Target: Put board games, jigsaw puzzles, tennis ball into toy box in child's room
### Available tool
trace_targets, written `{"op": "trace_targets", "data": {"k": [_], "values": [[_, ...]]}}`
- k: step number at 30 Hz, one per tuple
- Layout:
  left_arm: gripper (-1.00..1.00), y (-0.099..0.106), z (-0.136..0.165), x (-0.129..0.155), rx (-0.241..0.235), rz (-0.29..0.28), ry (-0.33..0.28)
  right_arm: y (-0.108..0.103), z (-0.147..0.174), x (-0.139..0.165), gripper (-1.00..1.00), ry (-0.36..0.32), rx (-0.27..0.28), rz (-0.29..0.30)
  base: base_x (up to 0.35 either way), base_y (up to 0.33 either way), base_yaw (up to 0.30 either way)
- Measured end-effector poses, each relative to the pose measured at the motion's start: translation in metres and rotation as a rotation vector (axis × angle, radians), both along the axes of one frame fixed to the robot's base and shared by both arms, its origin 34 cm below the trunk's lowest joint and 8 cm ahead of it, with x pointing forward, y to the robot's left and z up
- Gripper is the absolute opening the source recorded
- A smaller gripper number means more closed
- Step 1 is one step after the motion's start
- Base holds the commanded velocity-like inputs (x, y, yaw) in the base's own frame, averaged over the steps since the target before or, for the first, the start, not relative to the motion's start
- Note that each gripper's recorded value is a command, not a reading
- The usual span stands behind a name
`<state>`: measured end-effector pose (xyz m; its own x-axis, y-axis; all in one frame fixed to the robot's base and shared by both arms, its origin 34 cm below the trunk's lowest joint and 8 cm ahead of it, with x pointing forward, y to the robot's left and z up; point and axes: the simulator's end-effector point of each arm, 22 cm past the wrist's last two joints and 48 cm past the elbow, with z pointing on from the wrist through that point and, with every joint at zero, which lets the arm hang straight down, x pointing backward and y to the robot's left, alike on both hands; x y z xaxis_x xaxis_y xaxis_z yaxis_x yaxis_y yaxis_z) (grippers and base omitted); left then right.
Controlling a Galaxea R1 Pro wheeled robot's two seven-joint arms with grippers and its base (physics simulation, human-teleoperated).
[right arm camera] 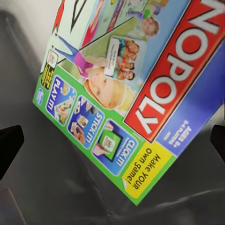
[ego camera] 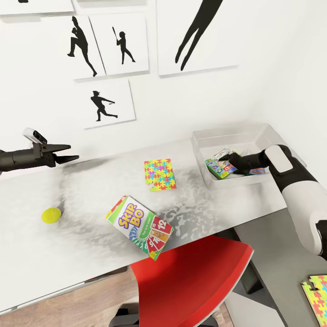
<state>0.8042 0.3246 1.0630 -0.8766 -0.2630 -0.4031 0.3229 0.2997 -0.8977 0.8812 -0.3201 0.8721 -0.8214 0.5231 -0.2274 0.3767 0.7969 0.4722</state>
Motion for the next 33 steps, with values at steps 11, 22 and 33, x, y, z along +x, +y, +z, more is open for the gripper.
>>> {"op": "trace_targets", "data": {"k": [11, 22, 33], "values": [[1.00, 0.000, 0.000, 0.000, -0.001, 0.000, -0.001, -0.002, -0.004, -0.002, 1.00, 0.008, 0.000, -0.010, 0.000, 0.000, 0.000], [1.00, 0.000, 0.000, 0.000, -0.001, 0.001, -0.001, -0.008, -0.009, 0.000, 1.00, 0.003, -0.040, -0.019, 0.000, 0.000, 0.000], [1.00, 0.000, 0.001, 0.000, 0.001, 0.000, -0.002, -0.016, -0.019, -0.003, 1.00, 0.007, -0.055, -0.044, 0.000, 0.000, 0.000]]}}
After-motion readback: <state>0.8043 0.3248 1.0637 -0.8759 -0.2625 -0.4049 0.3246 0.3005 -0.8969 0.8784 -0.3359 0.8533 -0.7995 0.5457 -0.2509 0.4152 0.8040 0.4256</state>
